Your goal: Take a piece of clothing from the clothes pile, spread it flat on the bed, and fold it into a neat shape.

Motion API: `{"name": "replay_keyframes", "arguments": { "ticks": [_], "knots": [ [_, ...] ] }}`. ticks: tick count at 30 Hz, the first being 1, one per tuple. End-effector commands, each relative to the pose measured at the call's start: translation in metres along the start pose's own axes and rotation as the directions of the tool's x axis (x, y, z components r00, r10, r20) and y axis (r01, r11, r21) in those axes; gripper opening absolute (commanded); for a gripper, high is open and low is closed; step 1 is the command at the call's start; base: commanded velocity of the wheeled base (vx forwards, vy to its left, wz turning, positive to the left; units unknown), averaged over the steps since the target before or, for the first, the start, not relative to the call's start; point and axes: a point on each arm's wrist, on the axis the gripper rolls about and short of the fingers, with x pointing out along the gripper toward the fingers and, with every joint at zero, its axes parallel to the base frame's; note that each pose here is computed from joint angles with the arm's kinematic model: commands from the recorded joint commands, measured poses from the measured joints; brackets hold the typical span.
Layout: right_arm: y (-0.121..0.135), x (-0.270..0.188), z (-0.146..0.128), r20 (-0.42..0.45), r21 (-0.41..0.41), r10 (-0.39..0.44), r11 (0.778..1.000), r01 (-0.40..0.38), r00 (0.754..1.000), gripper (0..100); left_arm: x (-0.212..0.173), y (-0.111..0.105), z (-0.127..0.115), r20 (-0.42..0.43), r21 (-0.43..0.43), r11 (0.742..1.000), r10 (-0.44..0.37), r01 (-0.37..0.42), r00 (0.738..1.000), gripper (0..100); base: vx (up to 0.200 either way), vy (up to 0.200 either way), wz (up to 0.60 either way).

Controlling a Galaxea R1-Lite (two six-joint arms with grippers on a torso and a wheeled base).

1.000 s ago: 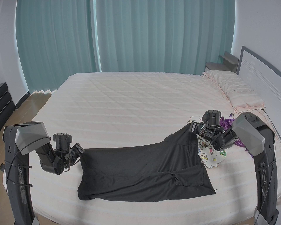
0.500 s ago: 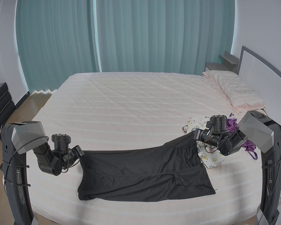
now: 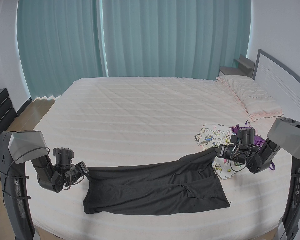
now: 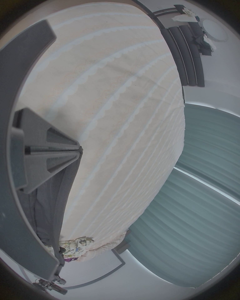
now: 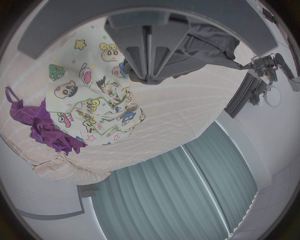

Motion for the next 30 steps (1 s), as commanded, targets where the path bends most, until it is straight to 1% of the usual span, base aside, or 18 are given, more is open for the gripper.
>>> {"name": "replay_keyframes", "arguments": {
  "ticks": [1, 2, 5, 9, 14, 15, 16, 20, 27, 28, 29, 30],
  "knots": [
    [0.001, -0.024, 0.0, -0.01, -0.015, 0.004, 1.0, -0.004, 1.0, 0, -0.008, 0.004, -0.007, -0.035, 0.036, 0.999, 0.0, 0.001, 0.999, 0, 0.0, 0.0, 0.0],
    [-0.001, -0.028, -0.006, -0.038, -0.027, 0.004, 1.0, -0.005, 0.999, 0, -0.009, 0.006, -0.01, -0.047, 0.053, 0.999, 0.007, -0.005, 0.999, 0, 0.0, 0.0, 0.0],
    [-0.004, -0.031, -0.018, -0.081, -0.055, 0.002, 0.998, -0.006, 0.997, 0, -0.009, 0.008, -0.013, -0.06, 0.083, 0.997, 0.015, -0.01, 0.998, 0, 0.0, 0.0, 0.0],
    [-0.008, -0.03, -0.031, -0.127, -0.078, -0.011, 0.997, 0.001, 0.992, 0, -0.009, 0.012, -0.021, -0.092, 0.126, 0.992, 0.034, -0.022, 0.995, 0, 0.0, 0.0, 0.0],
    [-0.01, -0.033, -0.039, -0.158, -0.088, -0.019, 0.996, 0.005, 0.987, 0, -0.011, 0.017, -0.031, -0.129, 0.16, 0.986, 0.055, -0.034, 0.99, 0, 0.0, 0.0, 0.0],
    [-0.011, -0.036, -0.045, -0.182, -0.099, -0.02, 0.995, 0.002, 0.983, 0, -0.013, 0.021, -0.037, -0.151, 0.189, 0.981, 0.068, -0.038, 0.986, 0, 0.0, 0.0, 0.0],
    [-0.011, -0.038, -0.047, -0.191, -0.107, -0.021, 0.994, 0.0, 0.981, 0, -0.013, 0.022, -0.039, -0.159, 0.2, 0.979, 0.073, -0.04, 0.985, 0, 0.0, 0.0, 0.0],
    [-0.015, -0.042, -0.06, -0.244, -0.135, -0.035, 0.991, 0.002, 0.969, 0, -0.012, 0.026, -0.044, -0.18, 0.222, 0.974, 0.088, -0.046, 0.98, 0, 0.0, 0.0, 0.0],
    [-0.021, -0.041, -0.076, -0.295, -0.161, -0.052, 0.987, 0.004, 0.954, 0, -0.019, 0.027, -0.055, -0.22, 0.249, 0.967, 0.11, -0.053, 0.969, 0, 0.0, 0.0, 0.0],
    [-0.021, -0.04, -0.077, -0.299, -0.161, -0.052, 0.987, 0.004, 0.953, 100, -0.019, 0.027, -0.055, -0.221, 0.252, 0.966, 0.111, -0.053, 0.969, 0, 0.0, 0.0, 0.0],
    [-0.021, -0.04, -0.079, -0.303, -0.161, -0.052, 0.987, 0.003, 0.952, 100, -0.02, 0.027, -0.055, -0.223, 0.252, 0.966, 0.112, -0.054, 0.968, 0, 0.0, 0.0, 0.0],
    [-0.02, -0.039, -0.081, -0.308, -0.163, -0.052, 0.987, 0.001, 0.95, 100, -0.021, 0.028, -0.056, -0.225, 0.253, 0.966, 0.114, -0.055, 0.968, 100, 0.0, 0.0, 0.0]
  ]
}}
